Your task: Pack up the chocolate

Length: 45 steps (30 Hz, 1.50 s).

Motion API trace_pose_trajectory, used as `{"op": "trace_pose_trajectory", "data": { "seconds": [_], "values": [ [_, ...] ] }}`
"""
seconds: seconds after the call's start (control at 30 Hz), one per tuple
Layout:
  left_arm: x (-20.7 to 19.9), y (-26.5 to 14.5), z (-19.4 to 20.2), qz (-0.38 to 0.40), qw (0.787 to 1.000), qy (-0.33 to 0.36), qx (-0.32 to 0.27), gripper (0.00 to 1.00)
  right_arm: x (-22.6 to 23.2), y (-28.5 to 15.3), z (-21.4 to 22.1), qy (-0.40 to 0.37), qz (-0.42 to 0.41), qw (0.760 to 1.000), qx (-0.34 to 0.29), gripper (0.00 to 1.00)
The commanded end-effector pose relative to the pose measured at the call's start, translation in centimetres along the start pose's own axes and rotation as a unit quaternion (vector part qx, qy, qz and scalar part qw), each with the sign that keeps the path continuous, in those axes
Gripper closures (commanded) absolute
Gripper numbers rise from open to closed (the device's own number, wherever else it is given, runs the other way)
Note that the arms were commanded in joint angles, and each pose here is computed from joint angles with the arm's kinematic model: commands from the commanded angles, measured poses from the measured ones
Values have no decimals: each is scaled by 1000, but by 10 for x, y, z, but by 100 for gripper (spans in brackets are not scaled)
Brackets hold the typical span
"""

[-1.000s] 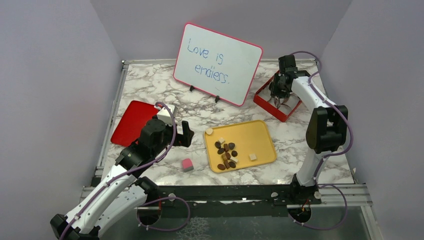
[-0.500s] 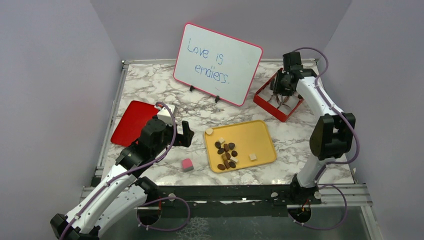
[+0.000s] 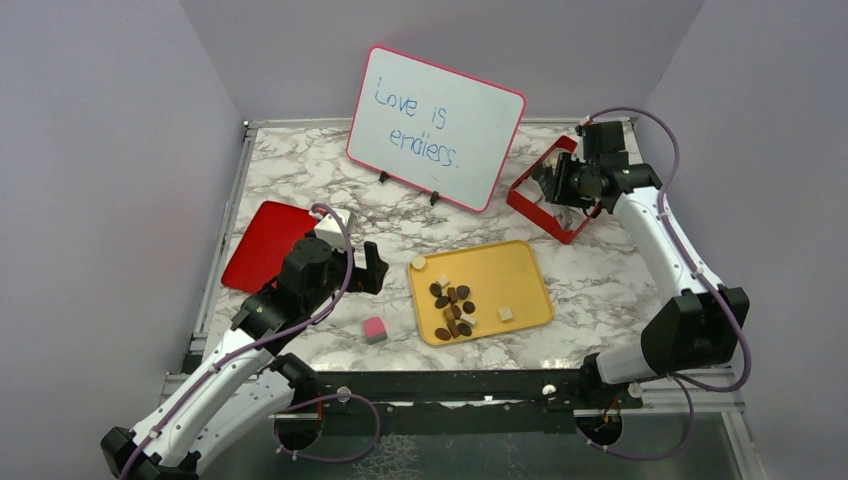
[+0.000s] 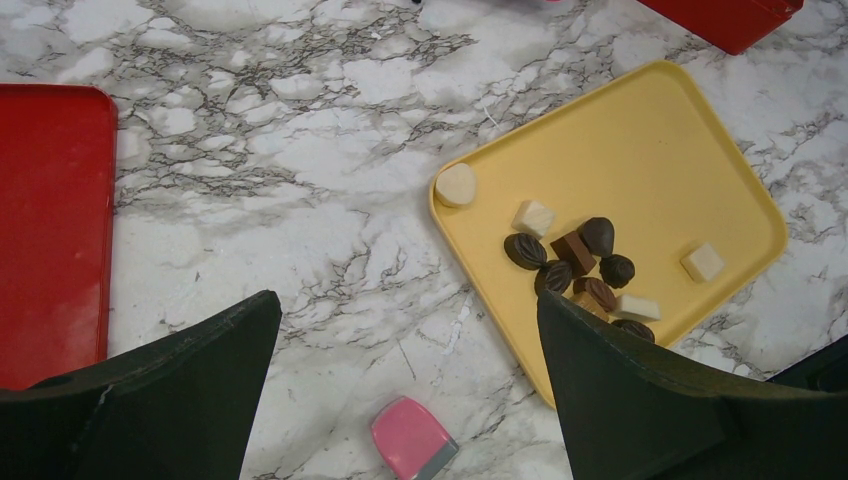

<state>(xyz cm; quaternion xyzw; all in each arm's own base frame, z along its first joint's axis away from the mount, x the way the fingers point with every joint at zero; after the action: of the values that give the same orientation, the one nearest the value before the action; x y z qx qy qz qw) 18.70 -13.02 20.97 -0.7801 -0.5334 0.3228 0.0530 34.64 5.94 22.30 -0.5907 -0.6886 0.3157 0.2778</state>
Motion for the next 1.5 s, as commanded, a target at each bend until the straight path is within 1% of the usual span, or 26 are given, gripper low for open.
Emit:
{"op": "trace_pose_trajectory", "data": {
  "seconds": [0.0,0.33,0.53,0.63,0.9,0.97,1.1,1.3,1.47],
  "values": [
    [-1,1,-4,0,1000,0,-12,1,27,-25,7,-23,-57,998,-25,62],
    [1,0,-5,-6,1000,-2,-18,1,71,-38,51,-67,-94,993,22,62],
    [1,1,-5,-7,1000,-1,-15,1,70,-50,77,-76,-57,994,63,62],
    [1,1,-5,-7,1000,-1,-14,1,74,-59,90,-81,-55,992,83,62],
    [0,1,-5,-5,1000,0,-12,1,102,-74,143,-112,-54,979,162,62],
    [0,1,-5,-4,1000,0,-12,1,105,-78,149,-118,-52,977,169,62],
    [-1,0,-5,-3,1000,0,-14,1,117,-85,157,-129,-82,972,177,62],
    [-1,-1,-6,0,1000,0,-16,1,111,-97,174,-139,-38,966,216,62],
    [-1,-1,-6,0,1000,-1,-16,1,111,-107,186,-141,-43,962,232,61]
  ]
}}
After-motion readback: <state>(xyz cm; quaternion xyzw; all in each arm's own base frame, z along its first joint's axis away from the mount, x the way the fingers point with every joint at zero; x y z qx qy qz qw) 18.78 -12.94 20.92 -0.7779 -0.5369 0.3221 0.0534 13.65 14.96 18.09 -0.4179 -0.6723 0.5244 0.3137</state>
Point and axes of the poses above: each gripper's point midway between its finger pads, its own y axis out along the fingers, its own x axis along the line the jaws close on, z = x × y, the point moved 4 cm from there along -y, back along the fingers, and after that the axes turned 15 degrees about -y, right-handed, at the moved point
